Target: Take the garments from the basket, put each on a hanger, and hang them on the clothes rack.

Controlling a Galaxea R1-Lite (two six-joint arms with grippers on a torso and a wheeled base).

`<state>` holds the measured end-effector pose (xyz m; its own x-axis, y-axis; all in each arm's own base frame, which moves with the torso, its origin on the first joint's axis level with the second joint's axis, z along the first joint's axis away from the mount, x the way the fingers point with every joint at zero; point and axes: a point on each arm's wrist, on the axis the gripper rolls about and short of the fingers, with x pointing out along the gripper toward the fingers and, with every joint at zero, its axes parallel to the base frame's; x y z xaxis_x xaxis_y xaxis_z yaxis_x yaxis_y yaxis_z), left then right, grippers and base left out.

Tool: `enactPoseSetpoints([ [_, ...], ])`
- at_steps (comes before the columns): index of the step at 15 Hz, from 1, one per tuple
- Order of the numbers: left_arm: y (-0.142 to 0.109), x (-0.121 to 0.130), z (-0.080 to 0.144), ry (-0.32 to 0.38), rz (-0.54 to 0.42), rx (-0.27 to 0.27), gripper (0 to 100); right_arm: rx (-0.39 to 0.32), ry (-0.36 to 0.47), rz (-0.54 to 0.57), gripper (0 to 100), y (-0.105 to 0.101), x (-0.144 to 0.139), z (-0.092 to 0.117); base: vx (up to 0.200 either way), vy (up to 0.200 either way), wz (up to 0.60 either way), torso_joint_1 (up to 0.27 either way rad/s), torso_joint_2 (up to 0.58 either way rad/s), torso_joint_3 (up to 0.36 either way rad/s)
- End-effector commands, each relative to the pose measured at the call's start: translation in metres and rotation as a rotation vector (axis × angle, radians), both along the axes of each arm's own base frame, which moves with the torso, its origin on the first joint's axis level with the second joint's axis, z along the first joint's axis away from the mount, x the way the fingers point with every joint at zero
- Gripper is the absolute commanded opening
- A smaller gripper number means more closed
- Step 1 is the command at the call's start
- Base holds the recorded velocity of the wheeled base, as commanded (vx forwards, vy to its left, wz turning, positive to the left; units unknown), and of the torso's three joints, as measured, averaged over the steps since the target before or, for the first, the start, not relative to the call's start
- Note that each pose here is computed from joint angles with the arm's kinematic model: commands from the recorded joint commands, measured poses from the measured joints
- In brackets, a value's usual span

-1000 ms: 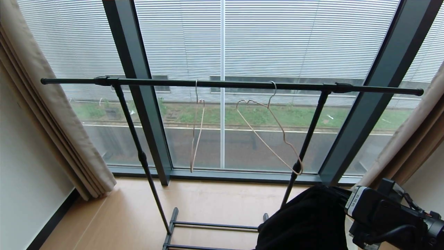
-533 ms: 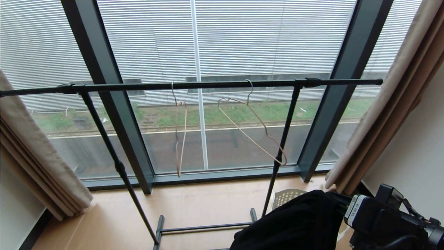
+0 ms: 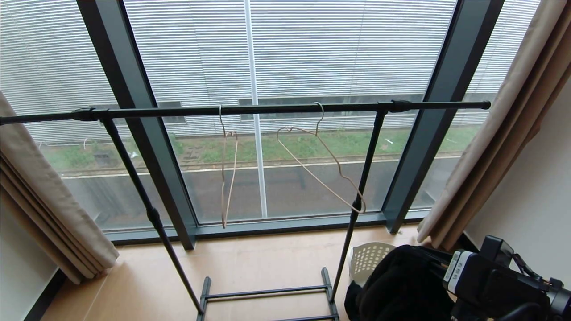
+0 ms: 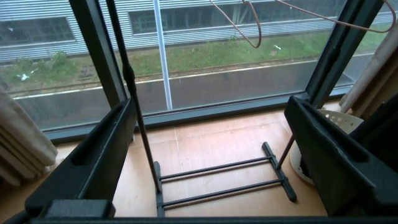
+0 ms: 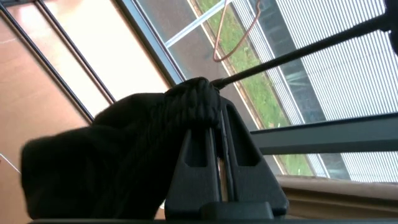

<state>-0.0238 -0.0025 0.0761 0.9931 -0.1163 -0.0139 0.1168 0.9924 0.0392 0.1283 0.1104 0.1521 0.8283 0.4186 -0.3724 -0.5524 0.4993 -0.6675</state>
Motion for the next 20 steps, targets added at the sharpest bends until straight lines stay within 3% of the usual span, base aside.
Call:
enactPoseSetpoints([
  [1,0.0,0.0,0.0,0.002,0.003,0.01,100,0.033,-0.018,0.027,0,0.005,0.003,0.005,0.0,0.0,0.0,0.0,0.0,0.0],
  [2,0.0,0.0,0.0,0.008,0.005,0.034,100,0.073,-0.031,0.024,0,0.009,0.006,0.01,0.0,0.0,0.0,0.0,0.0,0.0],
  [3,0.0,0.004,0.002,0.065,0.011,0.058,100,0.176,-0.012,0.032,0,0.022,0.01,0.016,0.0,0.0,0.0,0.0,0.0,0.0],
  [4,0.0,0.004,0.002,0.065,0.011,0.058,100,0.176,-0.012,0.032,0,0.022,0.01,0.016,0.0,0.0,0.0,0.0,0.0,0.0],
  [5,0.0,0.013,0.014,0.149,-0.005,0.072,100,0.408,0.061,0.033,0,0.056,0.017,0.03,0.0,0.0,0.0,0.0,0.0,0.0],
  [6,-0.001,0.021,0.027,0.198,-0.032,0.064,100,0.445,0.051,-0.01,0,0.068,0.027,0.038,0.0,0.0,0.0,0.0,0.0,0.0],
  [9,-0.001,0.048,0.07,0.257,-0.072,0.054,100,0.446,0.032,-0.048,0,0.096,0.052,0.043,0.0,0.0,0.0,0.0,0.0,0.0],
  [11,-0.003,0.089,0.105,0.34,-0.104,0.051,100,0.407,0.04,-0.1,0,0.124,0.076,0.055,0.0,0.0,0.0,0.0,0.0,0.0],
  [13,-0.01,0.114,0.12,0.388,-0.15,0.015,100,0.378,0.083,-0.12,0,0.136,0.086,0.066,0.0,0.0,0.0,0.0,0.0,0.0],
  [15,-0.036,0.15,0.132,0.48,-0.171,-0.074,100,0.419,0.217,-0.205,0,0.151,0.099,0.073,0.0,0.0,0.0,0.0,0.0,0.0],
  [18,-0.082,0.183,0.133,0.568,-0.245,-0.067,100,0.512,0.405,-0.354,0,0.169,0.111,0.08,0.0,0.0,0.0,0.0,0.0,0.0],
  [19,-0.082,0.183,0.133,0.568,-0.245,-0.067,100,0.512,0.405,-0.354,0,0.169,0.111,0.08,0.0,0.0,0.0,0.0,0.0,0.0],
  [20,-0.104,0.194,0.13,0.613,-0.3,-0.06,100,0.582,0.466,-0.424,0,0.175,0.116,0.085,0.0,0.0,0.0,0.0,0.0,0.0],
])
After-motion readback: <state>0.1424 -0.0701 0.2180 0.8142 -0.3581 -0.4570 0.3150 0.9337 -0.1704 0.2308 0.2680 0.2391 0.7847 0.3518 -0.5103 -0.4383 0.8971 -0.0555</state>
